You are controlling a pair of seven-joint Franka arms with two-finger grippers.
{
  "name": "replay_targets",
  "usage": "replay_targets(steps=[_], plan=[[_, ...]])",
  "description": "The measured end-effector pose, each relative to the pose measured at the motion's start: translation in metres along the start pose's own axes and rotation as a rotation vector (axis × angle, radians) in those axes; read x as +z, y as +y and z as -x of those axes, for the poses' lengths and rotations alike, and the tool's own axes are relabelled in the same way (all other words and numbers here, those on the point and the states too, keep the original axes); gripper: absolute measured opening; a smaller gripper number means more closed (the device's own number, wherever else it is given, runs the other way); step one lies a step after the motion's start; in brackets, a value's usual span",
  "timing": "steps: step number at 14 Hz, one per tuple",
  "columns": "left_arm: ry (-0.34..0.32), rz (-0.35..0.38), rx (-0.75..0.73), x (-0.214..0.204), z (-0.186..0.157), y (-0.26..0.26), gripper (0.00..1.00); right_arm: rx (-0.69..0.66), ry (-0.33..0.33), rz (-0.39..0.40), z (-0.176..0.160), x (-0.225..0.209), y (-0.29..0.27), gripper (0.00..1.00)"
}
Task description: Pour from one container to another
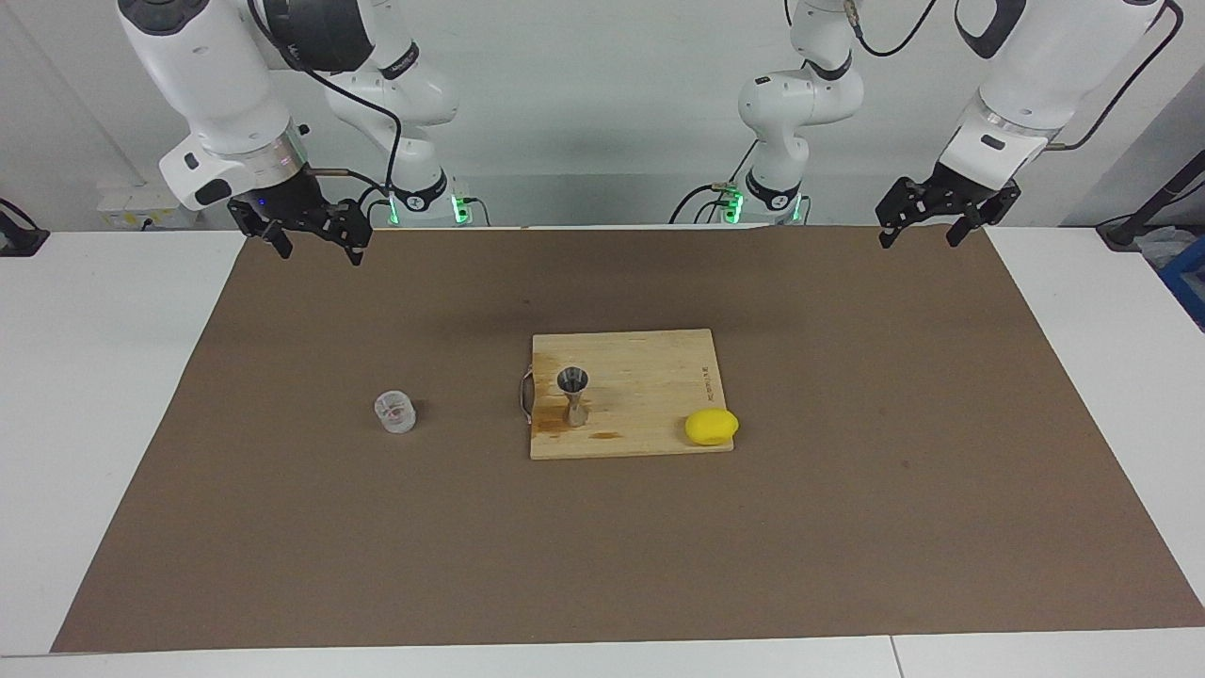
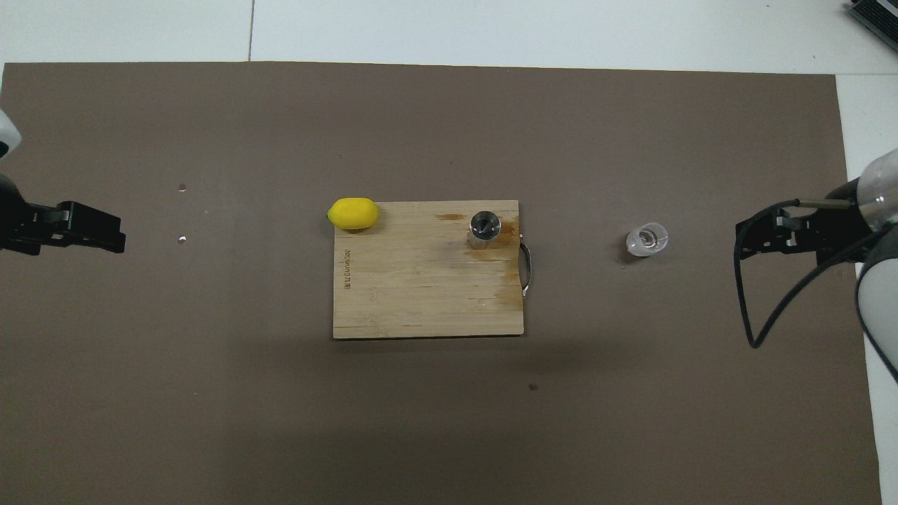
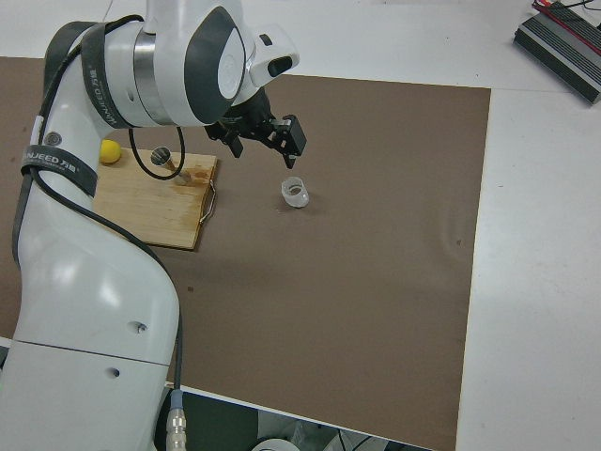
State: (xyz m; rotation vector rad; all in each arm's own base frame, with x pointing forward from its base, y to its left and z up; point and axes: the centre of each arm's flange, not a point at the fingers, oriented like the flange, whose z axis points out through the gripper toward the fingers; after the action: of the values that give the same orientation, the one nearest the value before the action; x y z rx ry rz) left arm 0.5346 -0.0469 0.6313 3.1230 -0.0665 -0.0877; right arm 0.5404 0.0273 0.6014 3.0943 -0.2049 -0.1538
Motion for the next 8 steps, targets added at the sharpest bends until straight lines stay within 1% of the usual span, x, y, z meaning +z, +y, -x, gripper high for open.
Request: replay_targets(steps=[5,8], plan=[[0.0,0.0,0.0,0.0,0.0,0.0,1.0,0.0,0.006,-0.001,-0.0004,-0.0009,-0.0001,1.0],[0.0,0.0,0.0,0.0,0.0,0.0,1.0,0.0,0.025,-0.005,-0.0024,-0.0025,-0.0005,1.0]])
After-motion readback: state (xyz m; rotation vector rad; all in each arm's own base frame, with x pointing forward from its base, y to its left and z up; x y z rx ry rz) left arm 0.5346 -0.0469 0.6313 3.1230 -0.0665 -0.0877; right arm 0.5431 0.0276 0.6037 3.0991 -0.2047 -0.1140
